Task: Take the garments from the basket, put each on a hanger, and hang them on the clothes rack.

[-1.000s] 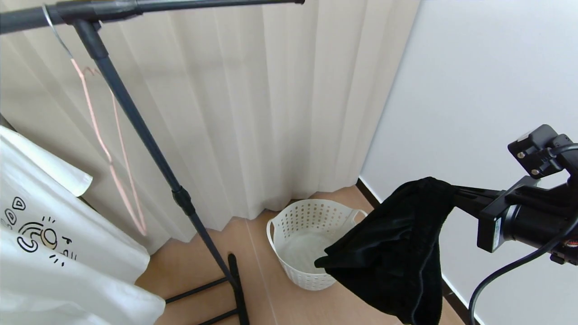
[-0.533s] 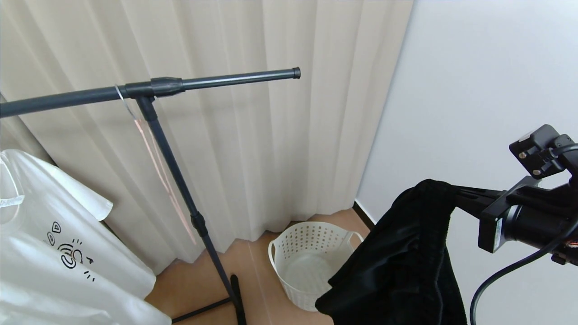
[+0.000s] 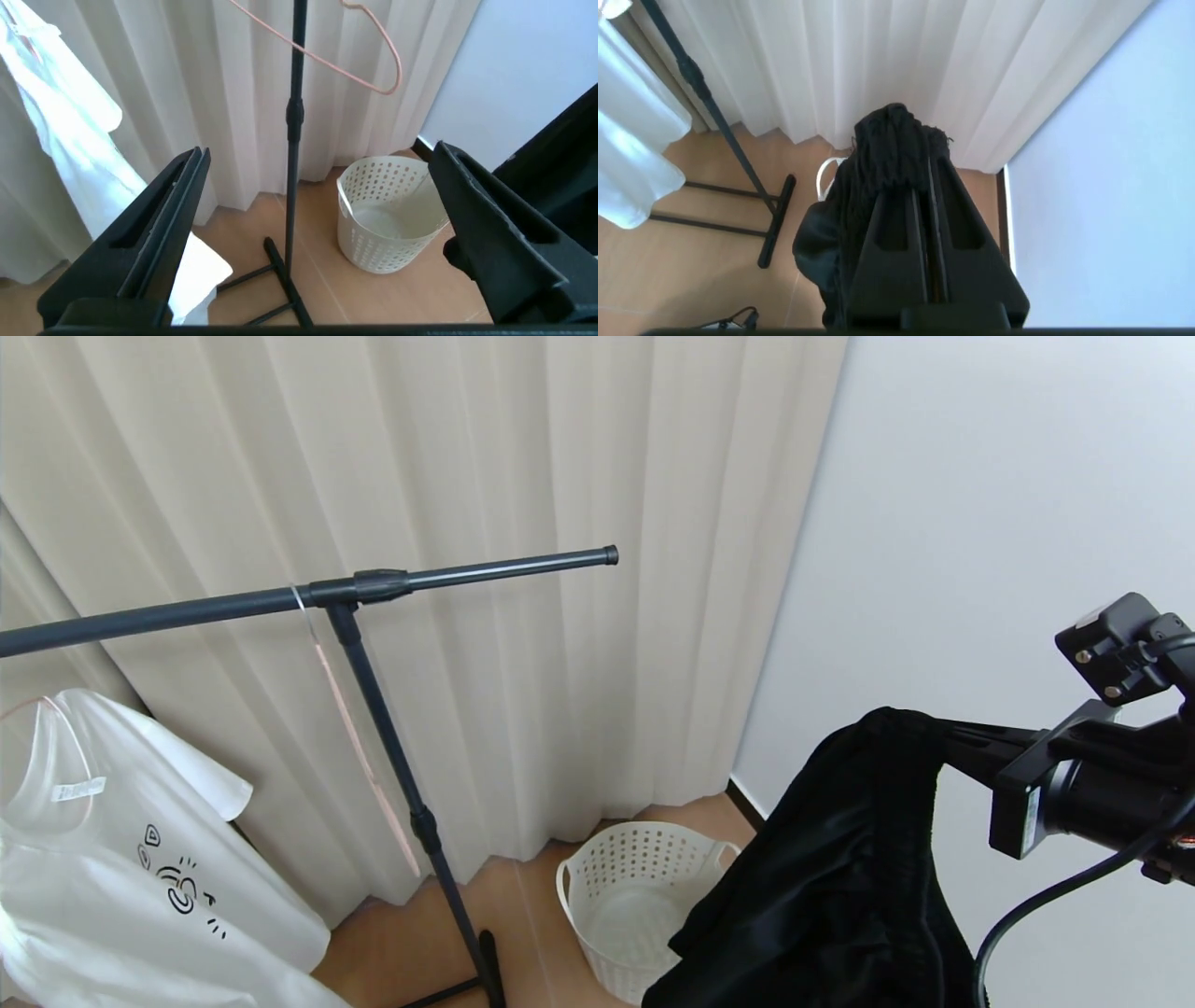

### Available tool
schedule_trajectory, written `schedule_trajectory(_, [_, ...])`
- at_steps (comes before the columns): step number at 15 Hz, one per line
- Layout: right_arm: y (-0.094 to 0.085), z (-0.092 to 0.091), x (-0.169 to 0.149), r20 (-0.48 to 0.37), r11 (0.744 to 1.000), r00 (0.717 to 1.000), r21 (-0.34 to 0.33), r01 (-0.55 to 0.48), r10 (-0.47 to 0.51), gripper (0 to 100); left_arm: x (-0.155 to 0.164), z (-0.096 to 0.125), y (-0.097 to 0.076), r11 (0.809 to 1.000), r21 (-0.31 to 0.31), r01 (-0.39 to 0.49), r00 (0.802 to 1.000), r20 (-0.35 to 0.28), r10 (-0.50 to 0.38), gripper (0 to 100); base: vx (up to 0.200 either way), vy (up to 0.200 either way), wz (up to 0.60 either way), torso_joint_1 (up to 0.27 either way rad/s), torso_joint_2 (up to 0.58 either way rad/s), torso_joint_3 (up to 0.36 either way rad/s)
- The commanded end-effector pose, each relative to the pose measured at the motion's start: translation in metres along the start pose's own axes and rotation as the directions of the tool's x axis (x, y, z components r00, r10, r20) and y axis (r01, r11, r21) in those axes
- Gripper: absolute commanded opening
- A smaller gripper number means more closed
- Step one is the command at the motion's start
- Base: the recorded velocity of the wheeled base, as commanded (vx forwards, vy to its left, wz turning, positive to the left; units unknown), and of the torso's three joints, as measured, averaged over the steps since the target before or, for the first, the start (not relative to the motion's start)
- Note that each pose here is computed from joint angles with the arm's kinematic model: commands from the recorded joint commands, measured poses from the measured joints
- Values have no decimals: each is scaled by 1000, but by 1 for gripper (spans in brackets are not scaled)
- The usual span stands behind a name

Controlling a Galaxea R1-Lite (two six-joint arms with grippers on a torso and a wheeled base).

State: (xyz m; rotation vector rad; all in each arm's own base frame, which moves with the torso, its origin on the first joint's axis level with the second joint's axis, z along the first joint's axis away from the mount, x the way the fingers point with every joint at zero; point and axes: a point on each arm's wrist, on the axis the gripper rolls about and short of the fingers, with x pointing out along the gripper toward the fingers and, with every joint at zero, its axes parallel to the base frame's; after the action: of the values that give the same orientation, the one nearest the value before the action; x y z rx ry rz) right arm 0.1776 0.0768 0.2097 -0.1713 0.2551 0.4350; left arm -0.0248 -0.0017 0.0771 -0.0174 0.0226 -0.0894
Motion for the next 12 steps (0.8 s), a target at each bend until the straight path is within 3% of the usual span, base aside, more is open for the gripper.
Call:
schedule_trajectory(1, [0,0,-1,1,1000,1000,0,0,0,0,0,0,0,1000,0,-1,1000,-1,1,100,0,0,0,163,-354,-36])
schedule_trajectory(6, [0,-2,1,29,1000,1000,-2,3,-3,0,0,0,0,1000,-2,-1,1000,-1,1,100,0,0,0,24,-44,124])
schedule_trajectory(12, [0,-3,0,35,1000,999,-2,2,-2,0,0,0,0,1000,0,-1,1000,-1,1,100,0,0,0,0,0,0])
